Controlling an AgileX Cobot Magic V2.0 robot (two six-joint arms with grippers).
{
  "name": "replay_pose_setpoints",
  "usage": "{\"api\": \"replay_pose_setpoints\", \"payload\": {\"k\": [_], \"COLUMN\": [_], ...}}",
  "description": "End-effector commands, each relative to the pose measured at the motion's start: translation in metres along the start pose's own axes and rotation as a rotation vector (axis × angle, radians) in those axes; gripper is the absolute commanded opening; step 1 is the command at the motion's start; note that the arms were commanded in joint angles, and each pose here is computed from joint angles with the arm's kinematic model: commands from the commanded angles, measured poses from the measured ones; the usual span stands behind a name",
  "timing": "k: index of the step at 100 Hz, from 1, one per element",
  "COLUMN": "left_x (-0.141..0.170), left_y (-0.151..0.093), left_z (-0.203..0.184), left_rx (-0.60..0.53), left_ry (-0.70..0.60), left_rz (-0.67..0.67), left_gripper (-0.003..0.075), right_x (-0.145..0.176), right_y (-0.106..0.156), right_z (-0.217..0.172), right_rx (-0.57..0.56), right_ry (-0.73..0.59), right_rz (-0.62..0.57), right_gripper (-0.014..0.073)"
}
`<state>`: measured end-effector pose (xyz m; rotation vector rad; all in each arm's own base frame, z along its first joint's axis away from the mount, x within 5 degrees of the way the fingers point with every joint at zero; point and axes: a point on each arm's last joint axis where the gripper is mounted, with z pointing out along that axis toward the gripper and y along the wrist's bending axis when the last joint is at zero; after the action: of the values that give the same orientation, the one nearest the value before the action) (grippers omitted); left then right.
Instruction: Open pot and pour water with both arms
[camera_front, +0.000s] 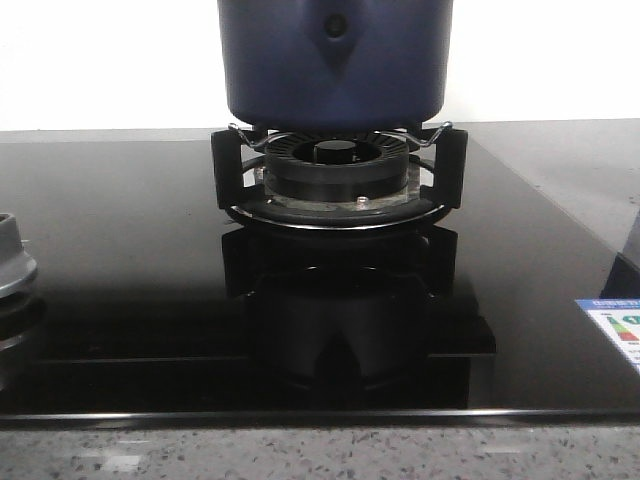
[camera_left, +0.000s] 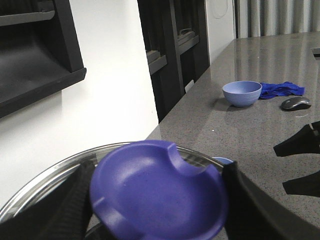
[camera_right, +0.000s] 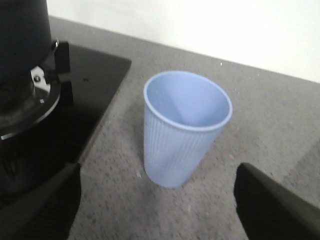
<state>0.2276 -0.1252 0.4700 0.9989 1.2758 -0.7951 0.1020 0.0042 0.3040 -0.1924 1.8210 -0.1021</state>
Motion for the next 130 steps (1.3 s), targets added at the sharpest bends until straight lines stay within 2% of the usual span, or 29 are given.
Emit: {"api": "replay_pose_setpoints", "payload": {"k": [1, 36, 93, 130], "left_x": [-0.026, -0.026, -0.024, -0.024], "left_y": [-0.008, -0.008, -0.006, -0.006], "left_z": [-0.009, -0.009, -0.007, -0.007], "left_rx": [-0.012, -0.008, -0.008, -0.008], "left_ry": [-0.12, -0.12, -0.117, -0.116], "left_rz": [-0.015, -0.015, -0.021, -0.022], "left_gripper": [0.0248, 0.0248, 0.0248, 0.0248], "right_x": [-0.013, 0.006, 0.015, 0.022], "right_y": [-0.002, -0.012, -0.014, -0.015], "right_z": [0.004, 0.028, 0.078, 0.115], "right_rx": [0.023, 0.107, 0.091, 0.084], "right_ry": [-0.132, -0.17, -0.131, -0.216], "right_rz": [0.015, 0.163, 0.199, 0.201], "right_gripper": [0.0566, 0.0566, 0.0566, 0.0566]}}
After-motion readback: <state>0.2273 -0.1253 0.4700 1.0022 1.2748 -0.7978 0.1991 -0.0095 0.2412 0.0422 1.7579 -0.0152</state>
